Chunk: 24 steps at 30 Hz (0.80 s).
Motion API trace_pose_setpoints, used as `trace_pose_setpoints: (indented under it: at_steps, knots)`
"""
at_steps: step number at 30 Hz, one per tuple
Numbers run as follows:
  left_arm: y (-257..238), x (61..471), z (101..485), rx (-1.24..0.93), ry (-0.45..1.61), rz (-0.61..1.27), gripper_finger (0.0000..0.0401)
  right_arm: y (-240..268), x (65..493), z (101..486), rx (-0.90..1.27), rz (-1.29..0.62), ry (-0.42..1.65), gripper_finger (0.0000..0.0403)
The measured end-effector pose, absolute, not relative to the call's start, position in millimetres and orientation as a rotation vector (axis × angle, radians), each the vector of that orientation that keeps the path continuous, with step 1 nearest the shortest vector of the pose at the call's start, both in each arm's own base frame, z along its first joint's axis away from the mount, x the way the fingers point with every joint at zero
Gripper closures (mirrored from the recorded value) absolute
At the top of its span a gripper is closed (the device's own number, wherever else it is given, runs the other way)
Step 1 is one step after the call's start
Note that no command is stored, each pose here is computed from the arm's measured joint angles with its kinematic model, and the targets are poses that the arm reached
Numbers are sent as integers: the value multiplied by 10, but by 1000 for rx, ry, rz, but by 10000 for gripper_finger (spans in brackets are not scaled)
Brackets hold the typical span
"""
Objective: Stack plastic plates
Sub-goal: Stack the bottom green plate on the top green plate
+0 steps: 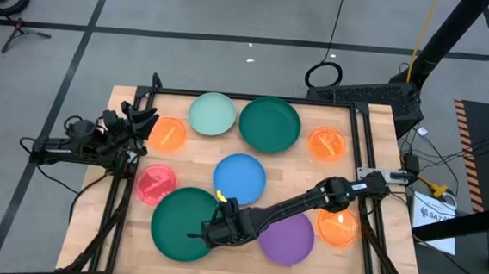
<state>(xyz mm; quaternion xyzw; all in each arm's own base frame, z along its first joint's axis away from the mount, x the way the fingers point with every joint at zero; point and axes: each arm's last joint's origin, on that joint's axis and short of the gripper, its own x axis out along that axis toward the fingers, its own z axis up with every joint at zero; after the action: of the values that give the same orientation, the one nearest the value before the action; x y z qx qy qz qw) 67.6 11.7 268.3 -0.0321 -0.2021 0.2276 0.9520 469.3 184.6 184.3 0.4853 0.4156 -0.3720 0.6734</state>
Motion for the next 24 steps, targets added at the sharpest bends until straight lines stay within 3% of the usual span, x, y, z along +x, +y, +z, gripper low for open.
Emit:
trace_pose_setpoints:
  at_steps: [14,24]
  knots:
    - [117,676,2684,-70,-413,462,279,1811,4756,1571,1049,-861,965,253]
    - [117,677,2682,-72,-412,461,279,1819,4780,1596,1049,-828,948,339]
